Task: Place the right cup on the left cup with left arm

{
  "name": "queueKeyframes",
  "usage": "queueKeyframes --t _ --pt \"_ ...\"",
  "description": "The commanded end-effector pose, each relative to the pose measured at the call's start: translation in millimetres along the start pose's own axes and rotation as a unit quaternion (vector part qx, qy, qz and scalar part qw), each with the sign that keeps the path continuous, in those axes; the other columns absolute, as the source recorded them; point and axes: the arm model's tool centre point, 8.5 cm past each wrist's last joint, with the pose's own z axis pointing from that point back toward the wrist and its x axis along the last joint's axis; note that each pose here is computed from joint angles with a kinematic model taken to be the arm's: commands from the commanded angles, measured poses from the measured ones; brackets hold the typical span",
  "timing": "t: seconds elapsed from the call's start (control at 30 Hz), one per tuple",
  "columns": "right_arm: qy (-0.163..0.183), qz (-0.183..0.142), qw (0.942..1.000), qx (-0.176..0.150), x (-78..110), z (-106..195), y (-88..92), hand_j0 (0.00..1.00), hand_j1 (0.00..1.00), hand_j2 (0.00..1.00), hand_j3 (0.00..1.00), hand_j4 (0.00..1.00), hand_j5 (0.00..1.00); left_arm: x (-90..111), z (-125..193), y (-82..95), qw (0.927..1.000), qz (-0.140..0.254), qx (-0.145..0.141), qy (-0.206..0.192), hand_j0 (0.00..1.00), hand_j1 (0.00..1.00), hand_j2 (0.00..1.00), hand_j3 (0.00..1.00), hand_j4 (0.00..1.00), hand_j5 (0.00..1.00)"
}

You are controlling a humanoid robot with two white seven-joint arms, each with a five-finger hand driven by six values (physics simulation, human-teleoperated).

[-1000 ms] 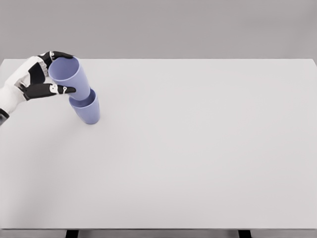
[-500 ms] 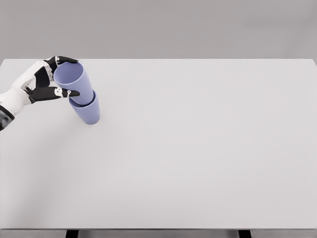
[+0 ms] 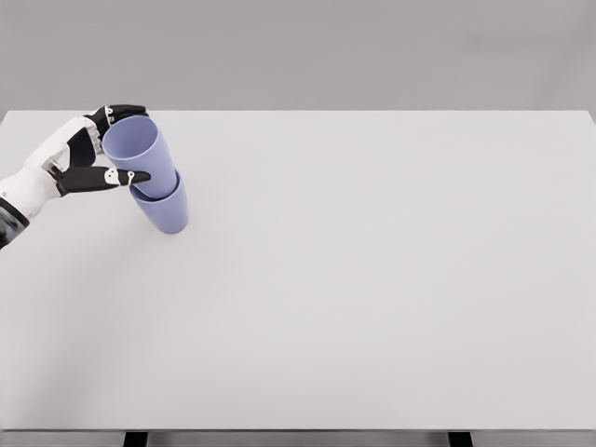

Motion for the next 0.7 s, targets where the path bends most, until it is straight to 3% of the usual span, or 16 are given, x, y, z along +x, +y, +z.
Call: queueKeyframes --t 0.0,0.67 --pt "0.0 0.0 1.0 0.0 0.0 0.0 -0.1 1.0 1.0 1.0 1.0 1.0 1.0 1.0 0.0 -0.1 1.0 0.001 0.0 -0.002 0.84 0.84 0.84 0.84 0.84 0.84" --pt "0.0 0.0 1.0 0.0 0.0 0.0 -0.1 1.0 1.0 1.0 1.0 1.0 1.0 3.5 1.0 -0.6 1.0 -0.003 -0.003 -0.003 0.91 0.91 0.91 0.91 0.91 0.91"
